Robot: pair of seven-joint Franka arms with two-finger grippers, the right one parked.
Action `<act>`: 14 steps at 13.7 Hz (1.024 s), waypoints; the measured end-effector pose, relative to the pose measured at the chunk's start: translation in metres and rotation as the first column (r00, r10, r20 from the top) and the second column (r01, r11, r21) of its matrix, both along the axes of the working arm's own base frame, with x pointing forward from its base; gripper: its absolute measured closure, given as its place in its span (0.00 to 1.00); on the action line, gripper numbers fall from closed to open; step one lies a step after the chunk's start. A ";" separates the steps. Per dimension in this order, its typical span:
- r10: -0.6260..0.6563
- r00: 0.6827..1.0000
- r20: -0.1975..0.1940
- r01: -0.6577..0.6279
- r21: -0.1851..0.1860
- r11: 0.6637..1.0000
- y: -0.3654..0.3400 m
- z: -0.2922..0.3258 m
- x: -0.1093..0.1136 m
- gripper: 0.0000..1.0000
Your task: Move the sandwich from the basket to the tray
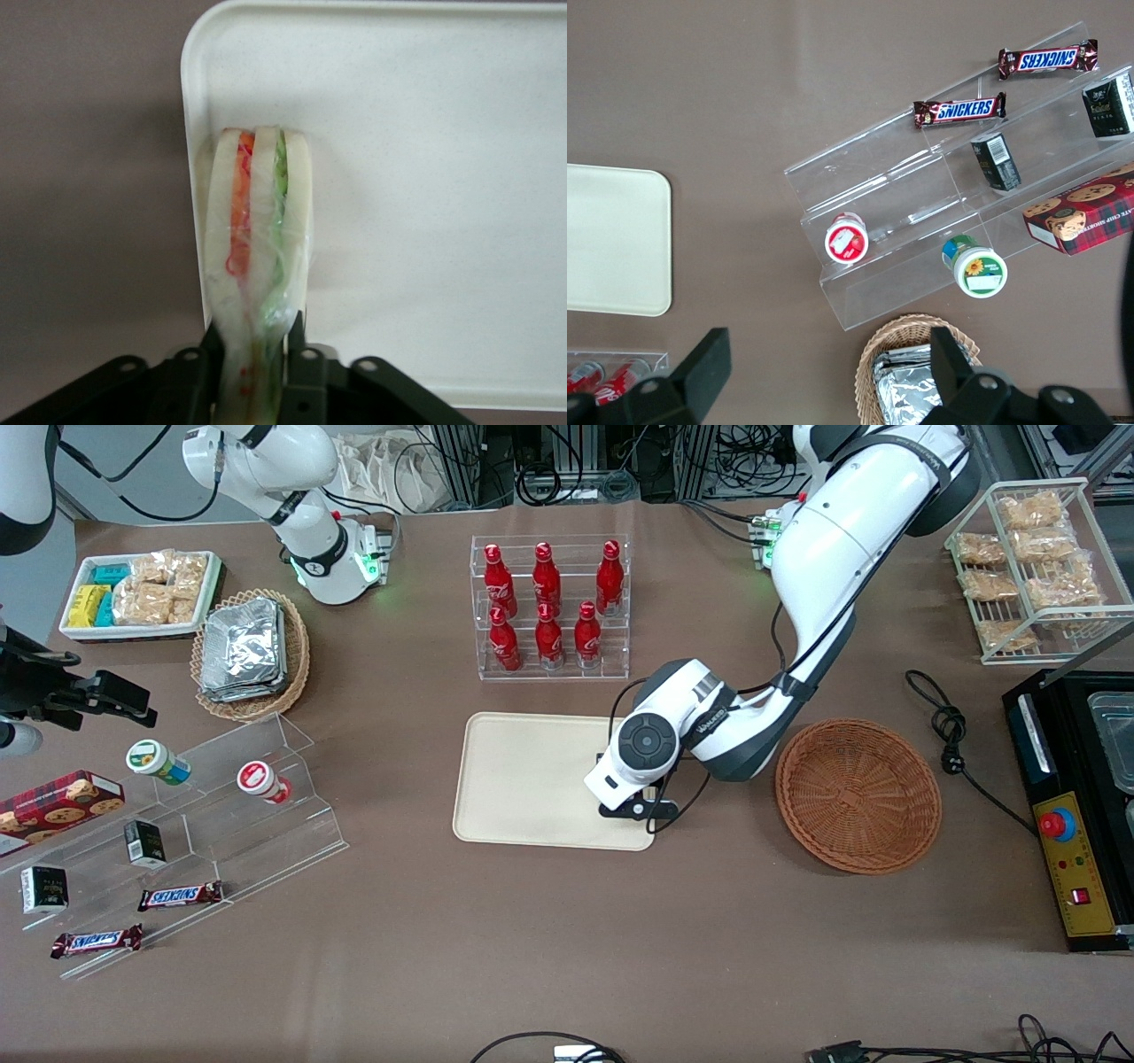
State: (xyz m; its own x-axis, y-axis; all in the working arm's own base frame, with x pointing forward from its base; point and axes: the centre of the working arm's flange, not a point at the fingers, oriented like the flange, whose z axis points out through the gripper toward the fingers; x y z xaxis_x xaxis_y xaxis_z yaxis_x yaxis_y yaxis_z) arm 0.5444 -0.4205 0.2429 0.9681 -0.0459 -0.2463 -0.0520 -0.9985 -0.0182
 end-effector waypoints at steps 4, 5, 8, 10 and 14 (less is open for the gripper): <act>0.010 1.000 0.017 -0.010 -0.005 1.000 0.002 0.012 0.007 0.22; 0.014 1.000 0.015 -0.014 0.007 1.000 0.006 0.022 0.010 0.11; 0.039 0.999 -0.006 -0.038 0.099 0.994 0.034 0.090 0.020 0.00; 0.124 0.991 0.040 -0.128 0.105 0.986 0.082 0.147 0.041 0.00; 0.301 0.949 0.096 -0.309 0.083 0.947 0.213 0.206 0.074 0.01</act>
